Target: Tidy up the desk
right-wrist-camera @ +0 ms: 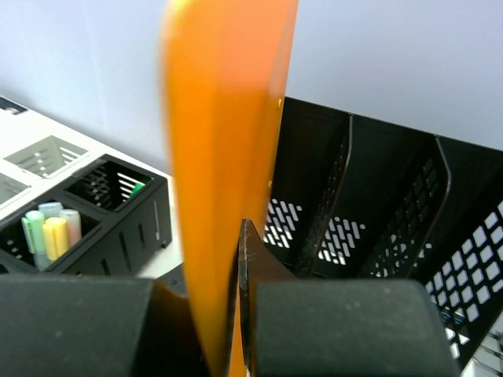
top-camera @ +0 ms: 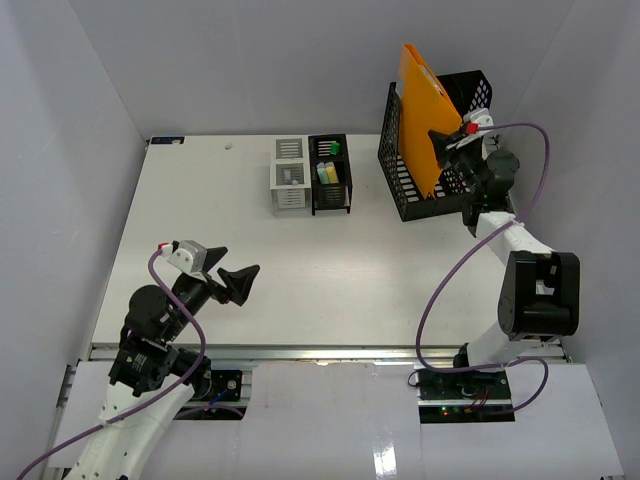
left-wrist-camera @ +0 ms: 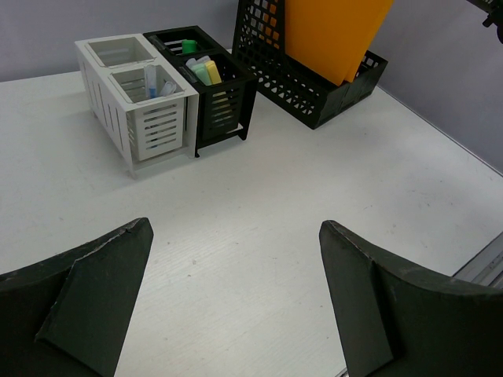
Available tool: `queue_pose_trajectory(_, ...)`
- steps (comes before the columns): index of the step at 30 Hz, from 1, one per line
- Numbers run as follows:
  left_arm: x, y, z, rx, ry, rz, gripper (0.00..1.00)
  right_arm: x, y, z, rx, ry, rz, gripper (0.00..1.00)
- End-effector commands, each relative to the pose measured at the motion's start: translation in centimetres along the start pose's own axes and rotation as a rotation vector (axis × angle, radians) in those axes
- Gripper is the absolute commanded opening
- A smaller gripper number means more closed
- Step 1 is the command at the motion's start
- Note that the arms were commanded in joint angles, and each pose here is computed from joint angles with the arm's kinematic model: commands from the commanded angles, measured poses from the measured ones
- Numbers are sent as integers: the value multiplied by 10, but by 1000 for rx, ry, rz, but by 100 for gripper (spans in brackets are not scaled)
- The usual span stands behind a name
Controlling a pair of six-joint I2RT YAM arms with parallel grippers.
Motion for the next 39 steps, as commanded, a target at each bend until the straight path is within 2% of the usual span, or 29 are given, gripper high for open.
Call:
queue_pose_trajectory(1,-1,0,0,-3,11,3,98,9,-6,-6,50,-166,-7,8)
queue_pose_trajectory(15,-2,1,0,-1,13,-3,98,-8,-15,-23,75,-241,-51,8)
queue_pose_trajectory(23,-3,1,1,-1,20,-3,98,-3,-11,2,77,-190,-51,8)
queue_pose_trajectory(24,-3,1,1,-1,20,-3,98,-1,-9,5,72,-184,-52,12)
queue_pose_trajectory(26,-3,1,2,-1,21,-3,98,2,-6,10,54,-169,-56,29)
queue_pose_trajectory(27,-3,1,1,1,21,-4,98,5,-4,13,41,-159,-50,43)
queue_pose_trajectory(29,-3,1,2,2,23,-1,98,11,-4,13,33,-143,-16,78)
queue_pose_trajectory(30,-3,1,1,2,22,1,98,13,-4,11,37,-132,-4,90)
queue_pose_trajectory(39,-1,-2,1,-1,18,26,98,45,-9,-15,-83,118,26,90)
Point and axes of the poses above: each gripper's point midway between its finger pads, its own x axis back along the fingers, its own y axis along the line the jaws close on, z = x × y, the point moved 9 cm from there along x, back along the fingers, and after that the axes turned 10 degrees about x, right-handed, at the moved point
